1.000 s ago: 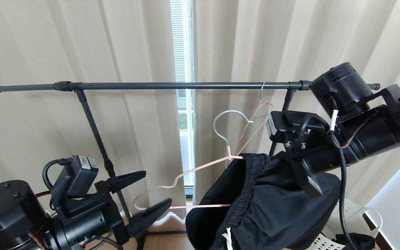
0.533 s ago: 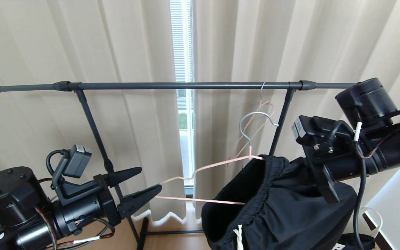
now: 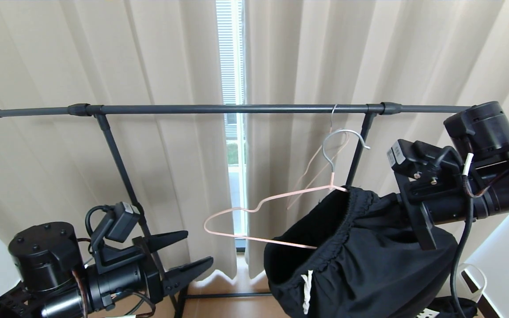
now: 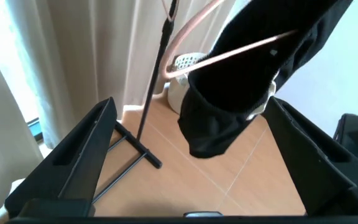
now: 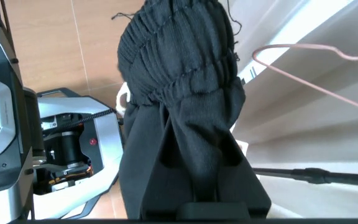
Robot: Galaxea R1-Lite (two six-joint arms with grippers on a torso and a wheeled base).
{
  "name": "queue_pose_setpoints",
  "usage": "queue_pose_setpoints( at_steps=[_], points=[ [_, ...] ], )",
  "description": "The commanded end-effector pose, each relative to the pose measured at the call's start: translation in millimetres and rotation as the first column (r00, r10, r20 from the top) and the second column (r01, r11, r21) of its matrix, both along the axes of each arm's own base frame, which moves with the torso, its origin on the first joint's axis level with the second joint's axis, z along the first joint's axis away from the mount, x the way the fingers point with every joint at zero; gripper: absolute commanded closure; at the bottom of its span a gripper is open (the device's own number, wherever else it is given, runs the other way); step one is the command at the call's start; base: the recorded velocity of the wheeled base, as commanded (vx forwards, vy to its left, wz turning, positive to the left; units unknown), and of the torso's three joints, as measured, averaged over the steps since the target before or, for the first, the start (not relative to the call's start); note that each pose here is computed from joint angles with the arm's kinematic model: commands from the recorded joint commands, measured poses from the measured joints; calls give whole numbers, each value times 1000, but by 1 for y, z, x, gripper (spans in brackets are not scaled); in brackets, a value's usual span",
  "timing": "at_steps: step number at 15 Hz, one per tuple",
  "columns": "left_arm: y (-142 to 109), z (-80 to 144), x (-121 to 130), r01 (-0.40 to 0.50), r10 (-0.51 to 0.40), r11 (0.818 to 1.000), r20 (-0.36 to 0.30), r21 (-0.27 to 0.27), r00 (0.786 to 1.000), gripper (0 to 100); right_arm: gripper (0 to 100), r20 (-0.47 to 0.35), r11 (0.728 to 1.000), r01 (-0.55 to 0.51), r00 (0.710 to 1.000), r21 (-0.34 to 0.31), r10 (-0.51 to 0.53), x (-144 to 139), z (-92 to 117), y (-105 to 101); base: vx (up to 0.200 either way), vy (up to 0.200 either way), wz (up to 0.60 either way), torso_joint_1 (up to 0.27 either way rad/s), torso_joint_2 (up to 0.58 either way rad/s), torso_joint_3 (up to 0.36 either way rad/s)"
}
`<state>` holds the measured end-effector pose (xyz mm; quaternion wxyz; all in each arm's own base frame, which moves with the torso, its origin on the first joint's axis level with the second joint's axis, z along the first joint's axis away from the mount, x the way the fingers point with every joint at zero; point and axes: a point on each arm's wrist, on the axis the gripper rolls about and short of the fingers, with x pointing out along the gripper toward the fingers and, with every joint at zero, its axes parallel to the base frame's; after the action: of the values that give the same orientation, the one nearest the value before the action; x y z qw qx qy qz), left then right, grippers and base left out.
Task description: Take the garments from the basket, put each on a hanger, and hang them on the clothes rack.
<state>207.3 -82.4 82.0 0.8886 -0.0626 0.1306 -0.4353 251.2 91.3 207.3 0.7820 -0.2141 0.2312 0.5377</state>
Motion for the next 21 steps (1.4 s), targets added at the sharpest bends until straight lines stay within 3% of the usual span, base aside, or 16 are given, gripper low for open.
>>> queue_pose_setpoints(
  at_steps=[1, 4, 7, 10, 18, 21],
  points=[
    [-5, -9, -2, 23, -23, 1000, -37, 21, 999, 0, 100, -7, 1000, -17, 1000, 16, 17, -1, 0, 0, 0, 0, 0, 0, 0, 0],
    [-11, -9, -3, 6, -5, 999, -31, 31, 1000, 0, 100, -13, 998, -41, 999, 52, 41, -1, 1, 0, 0, 0, 0, 0, 0, 0],
    [-37, -16, -4, -58, 61, 996, -34, 72, 998, 0, 100, -20, 994, -63, 998, 90, 65, -4, 4, 0, 0, 0, 0, 0, 0, 0],
    [-47, -16, -2, -70, 72, 997, -75, 31, 995, 0, 100, -23, 993, -67, 997, 100, 69, -4, 5, 0, 0, 0, 0, 0, 0, 0],
    [-72, -25, 1, -106, 107, 994, -128, 15, 986, 0, 100, -21, 991, -76, 997, 114, 79, -11, 11, 3, 0, 0, 0, 0, 0, 0],
    [-85, -33, 7, -172, 171, 985, -124, 7, 977, 0, 100, -10, 989, -90, 996, 118, 92, -15, 15, 6, 0, 0, 0, 0, 0, 0]
  ],
)
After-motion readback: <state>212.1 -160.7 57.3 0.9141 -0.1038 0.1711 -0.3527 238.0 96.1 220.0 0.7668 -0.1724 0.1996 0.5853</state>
